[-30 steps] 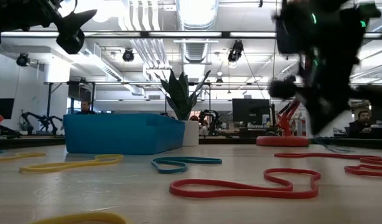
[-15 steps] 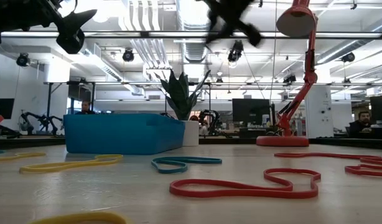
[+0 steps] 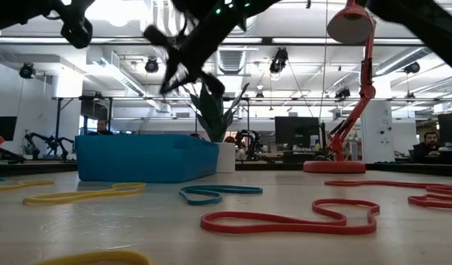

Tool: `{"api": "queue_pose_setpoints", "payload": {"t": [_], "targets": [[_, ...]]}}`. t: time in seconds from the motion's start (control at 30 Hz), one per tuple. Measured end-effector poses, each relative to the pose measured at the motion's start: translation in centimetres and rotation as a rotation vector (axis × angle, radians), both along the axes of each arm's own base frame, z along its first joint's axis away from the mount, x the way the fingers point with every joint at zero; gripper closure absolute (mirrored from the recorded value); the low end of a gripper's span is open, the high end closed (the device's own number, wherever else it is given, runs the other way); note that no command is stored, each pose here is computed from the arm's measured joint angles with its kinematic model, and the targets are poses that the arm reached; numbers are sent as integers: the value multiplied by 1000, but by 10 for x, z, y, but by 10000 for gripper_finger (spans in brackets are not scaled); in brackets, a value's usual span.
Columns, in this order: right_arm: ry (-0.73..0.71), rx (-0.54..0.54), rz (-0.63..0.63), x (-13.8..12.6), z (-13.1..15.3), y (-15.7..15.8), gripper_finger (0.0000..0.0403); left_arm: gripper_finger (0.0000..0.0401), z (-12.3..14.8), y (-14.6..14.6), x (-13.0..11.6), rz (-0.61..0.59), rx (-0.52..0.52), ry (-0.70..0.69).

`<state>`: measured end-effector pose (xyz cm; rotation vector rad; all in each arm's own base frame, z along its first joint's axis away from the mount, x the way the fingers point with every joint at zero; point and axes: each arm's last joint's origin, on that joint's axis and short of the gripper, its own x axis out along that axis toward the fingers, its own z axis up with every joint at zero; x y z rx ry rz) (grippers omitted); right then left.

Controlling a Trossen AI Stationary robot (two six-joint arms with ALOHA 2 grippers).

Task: Pick and place rubber bands into bin
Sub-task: Put the blue rubber band into the blue bin, then put the orange rubber band into the blue bin

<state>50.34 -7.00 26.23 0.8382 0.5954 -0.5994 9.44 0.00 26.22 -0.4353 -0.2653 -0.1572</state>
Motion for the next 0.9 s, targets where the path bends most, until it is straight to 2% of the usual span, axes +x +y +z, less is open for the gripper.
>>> {"api": "queue_pose_setpoints", "payload": {"t": [0.13, 0.23, 0.37, 0.5, 0.57, 0.63, 0.73, 0.9], "targets": [[307, -21, 24, -3, -21, -3, 356, 161, 3, -2, -8, -45, 17, -43], [442, -65, 78, -5, -29, 4, 321, 161, 3, -2, -13, -48, 21, -68], [495, -122, 182, -12, -17, 26, 272, 161, 1, -2, -15, -46, 25, -60], [700, -256, 298, -36, -3, 61, 233, 161, -3, -2, -14, -47, 23, -41], [808, -284, 360, -48, -1, 79, 220, 161, -5, -2, -12, -47, 22, -26], [886, -248, 420, -57, -3, 94, 216, 161, -5, -2, -11, -47, 21, -15], [882, -124, 504, -62, -13, 112, 218, 161, -7, -2, -8, -47, 19, 5], [1020, 10, 490, -88, -39, 139, 232, 161, -8, -2, -3, -49, 14, 29]]}}
